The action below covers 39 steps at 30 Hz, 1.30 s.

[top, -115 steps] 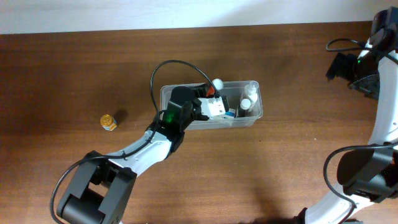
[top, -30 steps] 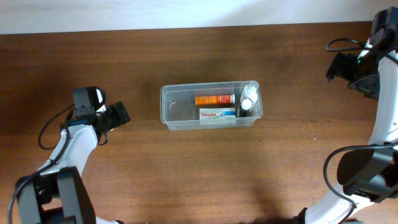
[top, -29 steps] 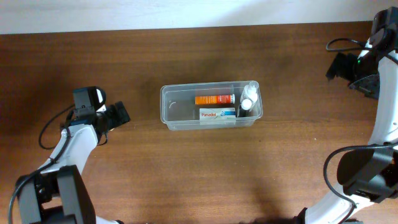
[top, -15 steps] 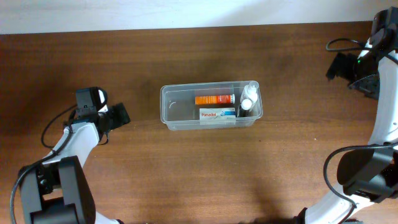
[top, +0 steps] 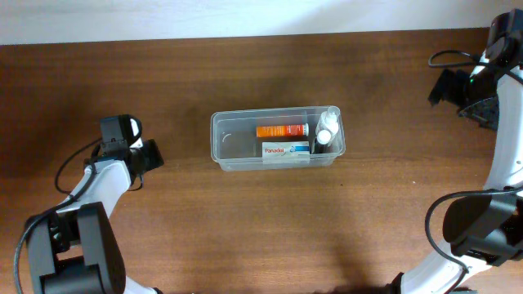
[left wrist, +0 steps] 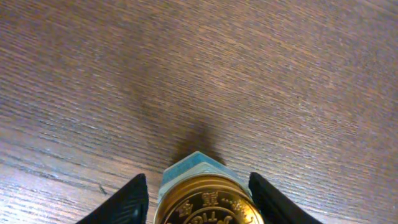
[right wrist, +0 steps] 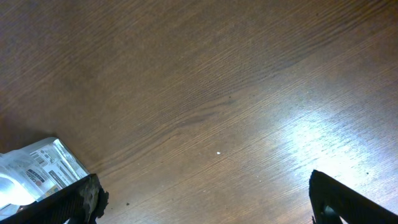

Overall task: Pack container
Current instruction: 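Lower the left gripper onto the gold-lidded jar and grasp it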

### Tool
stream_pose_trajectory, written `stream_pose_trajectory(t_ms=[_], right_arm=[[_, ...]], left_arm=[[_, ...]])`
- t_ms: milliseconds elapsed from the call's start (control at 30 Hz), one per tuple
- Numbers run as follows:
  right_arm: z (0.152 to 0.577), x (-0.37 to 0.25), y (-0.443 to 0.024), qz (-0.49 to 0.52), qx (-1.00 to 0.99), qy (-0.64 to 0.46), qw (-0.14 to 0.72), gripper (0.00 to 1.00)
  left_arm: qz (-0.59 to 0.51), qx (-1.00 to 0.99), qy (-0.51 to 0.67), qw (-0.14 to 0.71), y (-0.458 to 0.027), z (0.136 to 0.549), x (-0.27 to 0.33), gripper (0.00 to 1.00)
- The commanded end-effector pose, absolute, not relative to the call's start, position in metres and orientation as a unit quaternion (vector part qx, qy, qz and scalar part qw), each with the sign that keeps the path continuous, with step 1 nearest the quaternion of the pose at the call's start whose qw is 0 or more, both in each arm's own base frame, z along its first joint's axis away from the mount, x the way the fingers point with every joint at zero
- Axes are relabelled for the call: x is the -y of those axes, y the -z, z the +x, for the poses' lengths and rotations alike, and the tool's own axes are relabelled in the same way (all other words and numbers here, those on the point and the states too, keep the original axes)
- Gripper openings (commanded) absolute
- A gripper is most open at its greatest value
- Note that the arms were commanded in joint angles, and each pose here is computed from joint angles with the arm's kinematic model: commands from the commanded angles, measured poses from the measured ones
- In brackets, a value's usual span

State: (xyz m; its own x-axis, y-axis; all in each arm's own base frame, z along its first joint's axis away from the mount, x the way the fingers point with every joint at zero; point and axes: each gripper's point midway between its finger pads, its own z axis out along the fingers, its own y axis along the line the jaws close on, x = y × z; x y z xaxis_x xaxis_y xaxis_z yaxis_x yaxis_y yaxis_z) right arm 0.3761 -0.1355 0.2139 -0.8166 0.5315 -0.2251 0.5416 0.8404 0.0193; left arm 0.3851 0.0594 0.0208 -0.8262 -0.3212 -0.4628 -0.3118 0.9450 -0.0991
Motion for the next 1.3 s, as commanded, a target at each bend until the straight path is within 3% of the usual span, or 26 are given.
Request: stream_pose_trajectory(t_ms=[0, 833, 1067, 1267], right_arm=[[0.377, 0.135, -0.213, 0.286, -0.951, 0.021, 0.111, 0.99], [0.377, 0.135, -0.213, 0.286, -0.951, 0.021, 0.111, 0.98], [0.377, 0.135, -0.213, 0.286, -0.951, 0.021, 0.111, 0.98], [0.377, 0.135, -0.213, 0.286, -0.951, 0.021, 0.111, 0.98]], left_arm=[[-0.166, -0.957, 0.012, 0.24, -0.017, 0.385, -0.06, 0.49], [-0.149, -0.961, 0.04, 0.231, -0.032, 0.392, -0.05, 0.43], [-0.11, -0.968, 0.013, 0.223, -0.03, 0.387, -0.055, 0.6], [-0.1, -0.97, 0.01, 0.222, -0.029, 0.387, -0.055, 0.61]])
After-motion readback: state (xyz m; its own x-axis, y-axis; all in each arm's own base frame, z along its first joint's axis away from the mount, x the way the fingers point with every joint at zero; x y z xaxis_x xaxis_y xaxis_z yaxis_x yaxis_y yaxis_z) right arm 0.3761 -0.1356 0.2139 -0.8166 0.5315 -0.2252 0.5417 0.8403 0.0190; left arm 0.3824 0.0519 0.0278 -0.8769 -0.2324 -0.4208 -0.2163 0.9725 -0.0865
